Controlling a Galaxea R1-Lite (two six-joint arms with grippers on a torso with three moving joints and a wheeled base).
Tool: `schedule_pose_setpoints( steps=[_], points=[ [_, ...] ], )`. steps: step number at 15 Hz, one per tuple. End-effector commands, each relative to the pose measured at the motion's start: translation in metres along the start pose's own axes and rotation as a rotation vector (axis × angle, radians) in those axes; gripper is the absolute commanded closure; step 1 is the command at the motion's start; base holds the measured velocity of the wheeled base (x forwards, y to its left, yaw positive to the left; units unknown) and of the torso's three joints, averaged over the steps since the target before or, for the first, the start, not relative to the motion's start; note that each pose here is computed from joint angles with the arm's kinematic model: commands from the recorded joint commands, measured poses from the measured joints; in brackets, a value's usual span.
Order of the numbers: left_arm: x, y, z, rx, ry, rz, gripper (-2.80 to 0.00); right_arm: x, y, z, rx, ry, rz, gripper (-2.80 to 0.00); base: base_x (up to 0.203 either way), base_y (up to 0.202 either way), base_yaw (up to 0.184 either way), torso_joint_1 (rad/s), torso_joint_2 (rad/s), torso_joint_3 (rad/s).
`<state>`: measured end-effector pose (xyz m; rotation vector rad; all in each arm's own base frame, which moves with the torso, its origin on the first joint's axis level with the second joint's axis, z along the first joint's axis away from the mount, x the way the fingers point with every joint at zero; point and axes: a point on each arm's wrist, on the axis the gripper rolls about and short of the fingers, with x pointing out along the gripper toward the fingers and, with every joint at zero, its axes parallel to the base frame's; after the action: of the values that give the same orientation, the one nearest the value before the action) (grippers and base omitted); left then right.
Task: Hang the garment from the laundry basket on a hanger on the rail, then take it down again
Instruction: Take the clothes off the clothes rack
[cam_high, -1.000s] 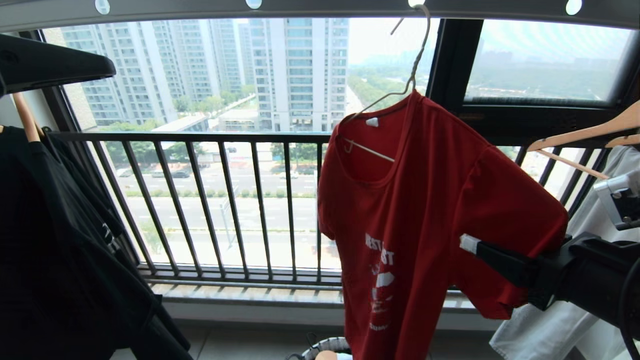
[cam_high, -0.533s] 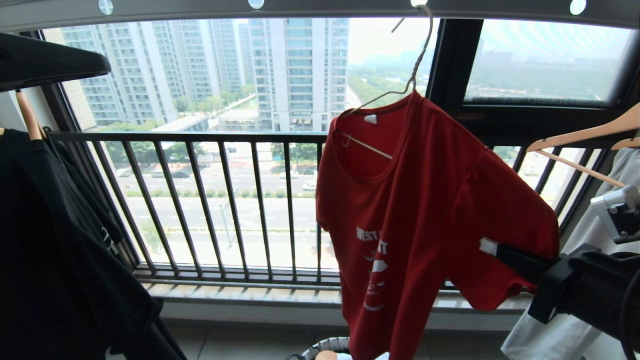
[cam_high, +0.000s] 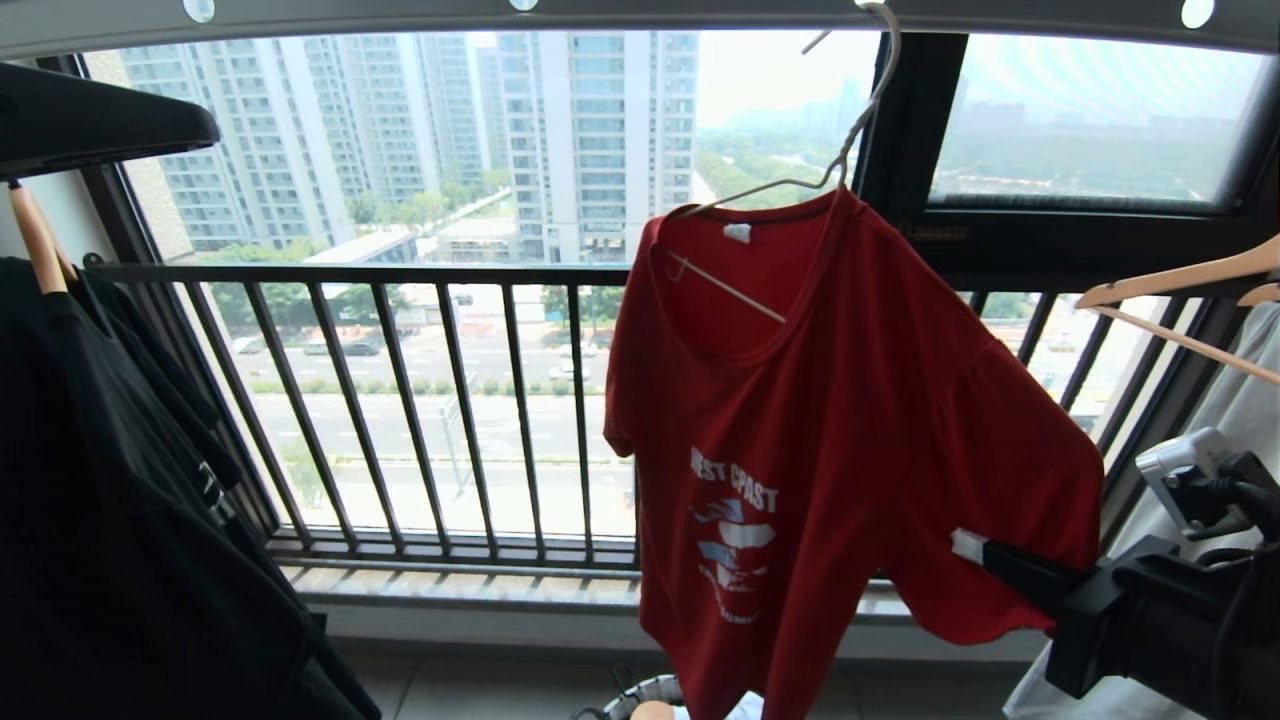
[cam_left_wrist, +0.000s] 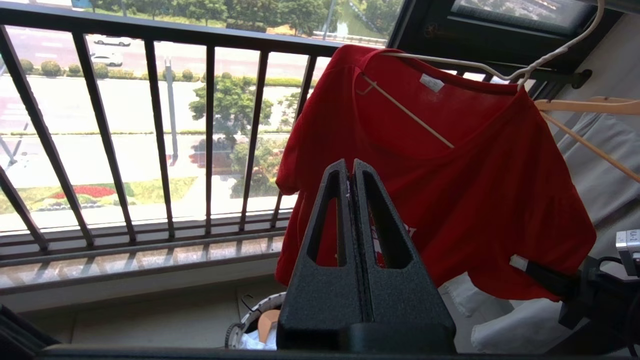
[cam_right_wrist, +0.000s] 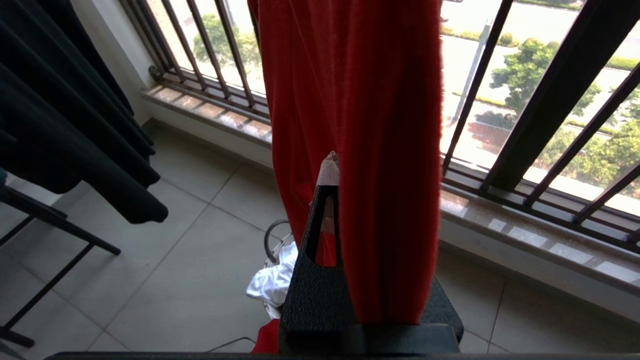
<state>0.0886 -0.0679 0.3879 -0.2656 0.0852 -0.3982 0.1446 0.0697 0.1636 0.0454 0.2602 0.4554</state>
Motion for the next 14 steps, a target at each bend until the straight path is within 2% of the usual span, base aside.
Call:
schedule_pose_setpoints(
  steps=[1,3,8,9,14],
  points=[
    [0.0,0.0,0.0,-0.001,0.002,0.002,0.0,0.01,-0.001,-0.01,0.003,0.067,-0.006,0.0,0.0,0.0,0.0,0.0,0.0,0.0],
    [0.0,0.0,0.0,-0.001,0.002,0.002,0.0,0.013,-0.002,-0.015,0.005,0.092,-0.007,0.0,0.0,0.0,0.0,0.0,0.0,0.0],
    [-0.001,0.0,0.0,-0.002,0.0,0.002,0.0,0.01,-0.001,-0.01,0.004,0.061,-0.01,0.0,0.0,0.0,0.0,0.0,0.0,0.0],
    [-0.002,0.0,0.0,-0.002,-0.003,0.001,0.0,0.006,-0.001,-0.008,0.004,0.042,-0.008,-2.8,0.0,0.0,0.0,0.0,0.0,0.0],
    [-0.002,0.0,0.0,-0.003,-0.003,0.001,0.0,-0.011,0.001,0.007,-0.004,-0.062,-0.001,-2.8,0.0,0.0,0.0,0.0,0.0,0.0]
  ],
)
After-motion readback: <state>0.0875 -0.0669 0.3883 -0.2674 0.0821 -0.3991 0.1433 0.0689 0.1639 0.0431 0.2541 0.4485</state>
